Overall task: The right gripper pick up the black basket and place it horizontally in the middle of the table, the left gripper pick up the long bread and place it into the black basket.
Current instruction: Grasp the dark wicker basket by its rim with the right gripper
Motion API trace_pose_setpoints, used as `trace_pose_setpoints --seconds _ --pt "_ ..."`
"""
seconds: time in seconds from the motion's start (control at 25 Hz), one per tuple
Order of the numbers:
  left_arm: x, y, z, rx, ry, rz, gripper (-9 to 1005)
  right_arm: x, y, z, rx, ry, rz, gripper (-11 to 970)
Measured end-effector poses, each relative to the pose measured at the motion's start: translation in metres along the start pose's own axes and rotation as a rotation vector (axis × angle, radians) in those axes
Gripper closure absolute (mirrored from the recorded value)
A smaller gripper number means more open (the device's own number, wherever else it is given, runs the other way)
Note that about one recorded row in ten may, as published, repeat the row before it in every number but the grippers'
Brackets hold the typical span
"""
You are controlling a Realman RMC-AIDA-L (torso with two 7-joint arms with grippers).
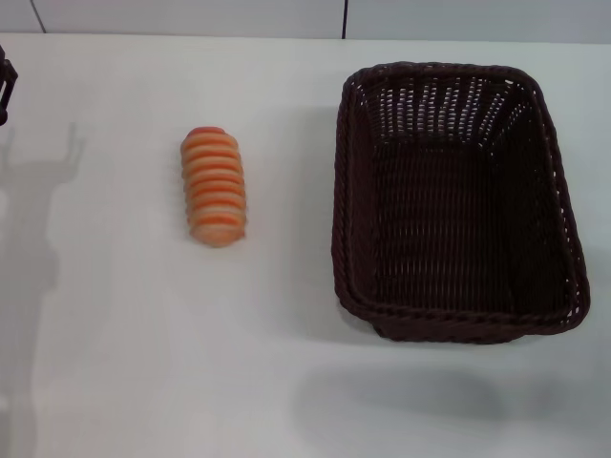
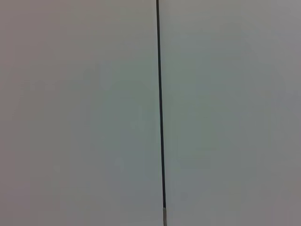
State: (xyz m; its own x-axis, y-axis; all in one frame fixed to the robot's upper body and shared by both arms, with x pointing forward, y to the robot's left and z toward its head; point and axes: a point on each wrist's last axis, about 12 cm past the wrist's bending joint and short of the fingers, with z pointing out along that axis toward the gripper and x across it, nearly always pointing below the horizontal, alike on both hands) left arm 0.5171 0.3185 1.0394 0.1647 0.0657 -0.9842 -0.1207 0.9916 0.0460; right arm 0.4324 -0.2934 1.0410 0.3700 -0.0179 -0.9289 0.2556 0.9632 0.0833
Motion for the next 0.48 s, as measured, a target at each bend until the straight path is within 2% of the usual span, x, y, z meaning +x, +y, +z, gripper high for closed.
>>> trace_pose_setpoints --seconds 0.36,0.48 --pt "0.000 0.000 0.001 0.003 0.005 0.006 146 -0.002 0.007 0.004 -0.005 0.000 0.042 130" --pt "0.000 0.002 0.003 -0.006 0.003 0.006 146 -0.003 0.013 0.014 -0.034 0.080 0.059 130"
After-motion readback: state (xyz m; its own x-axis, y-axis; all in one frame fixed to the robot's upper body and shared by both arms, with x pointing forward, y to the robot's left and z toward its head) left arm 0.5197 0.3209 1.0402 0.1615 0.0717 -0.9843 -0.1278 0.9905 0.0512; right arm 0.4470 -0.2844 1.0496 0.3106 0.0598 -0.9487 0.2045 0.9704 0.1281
